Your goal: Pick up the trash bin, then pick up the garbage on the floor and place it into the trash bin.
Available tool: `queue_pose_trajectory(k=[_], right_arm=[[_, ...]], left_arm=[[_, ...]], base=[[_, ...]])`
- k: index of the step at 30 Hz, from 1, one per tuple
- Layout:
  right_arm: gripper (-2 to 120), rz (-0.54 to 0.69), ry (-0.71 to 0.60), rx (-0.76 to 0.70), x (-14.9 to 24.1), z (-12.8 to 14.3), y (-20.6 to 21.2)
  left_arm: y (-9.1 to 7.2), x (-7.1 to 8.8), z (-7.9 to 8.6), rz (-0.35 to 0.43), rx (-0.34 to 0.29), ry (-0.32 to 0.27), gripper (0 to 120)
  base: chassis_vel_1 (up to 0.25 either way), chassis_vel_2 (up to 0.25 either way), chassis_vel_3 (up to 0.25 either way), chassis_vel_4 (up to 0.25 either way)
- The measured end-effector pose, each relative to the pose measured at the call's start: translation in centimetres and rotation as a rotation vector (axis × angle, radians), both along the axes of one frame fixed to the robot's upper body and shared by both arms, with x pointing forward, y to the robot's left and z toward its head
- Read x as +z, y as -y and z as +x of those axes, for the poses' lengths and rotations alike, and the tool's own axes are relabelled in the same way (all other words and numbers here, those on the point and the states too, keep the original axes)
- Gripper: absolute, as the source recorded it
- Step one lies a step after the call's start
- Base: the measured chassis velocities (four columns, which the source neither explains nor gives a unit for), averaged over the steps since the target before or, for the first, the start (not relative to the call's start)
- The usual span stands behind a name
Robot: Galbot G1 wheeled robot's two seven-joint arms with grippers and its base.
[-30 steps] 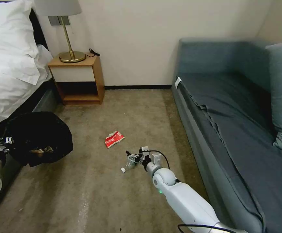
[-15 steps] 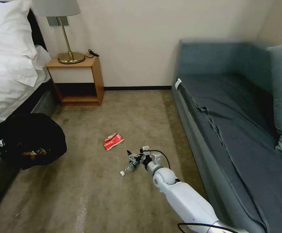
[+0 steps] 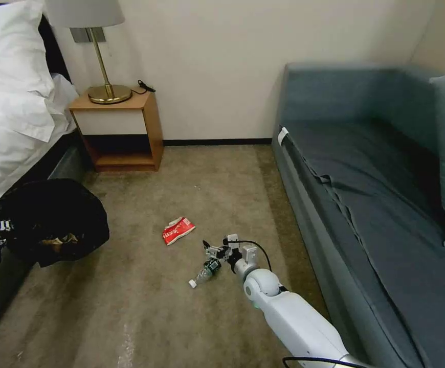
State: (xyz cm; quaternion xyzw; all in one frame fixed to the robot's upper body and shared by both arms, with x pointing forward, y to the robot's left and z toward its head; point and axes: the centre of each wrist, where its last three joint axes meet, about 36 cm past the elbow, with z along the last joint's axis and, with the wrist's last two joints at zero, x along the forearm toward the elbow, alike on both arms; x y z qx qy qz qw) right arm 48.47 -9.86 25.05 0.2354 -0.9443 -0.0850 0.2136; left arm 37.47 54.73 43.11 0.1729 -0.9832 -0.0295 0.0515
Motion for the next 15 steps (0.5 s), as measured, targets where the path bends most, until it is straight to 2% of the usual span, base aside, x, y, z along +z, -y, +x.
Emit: queue_pose_trajectory(k=[15], right_arm=[[100,-0.012,-0.005,0.015,-0.56,-0.29,-0.71]], left_arm=[[-0.11,-0.24,-0.13,-0.002,0.002,-0.003,4]], base=[[-0.058,0.066,0.066,-0.070]])
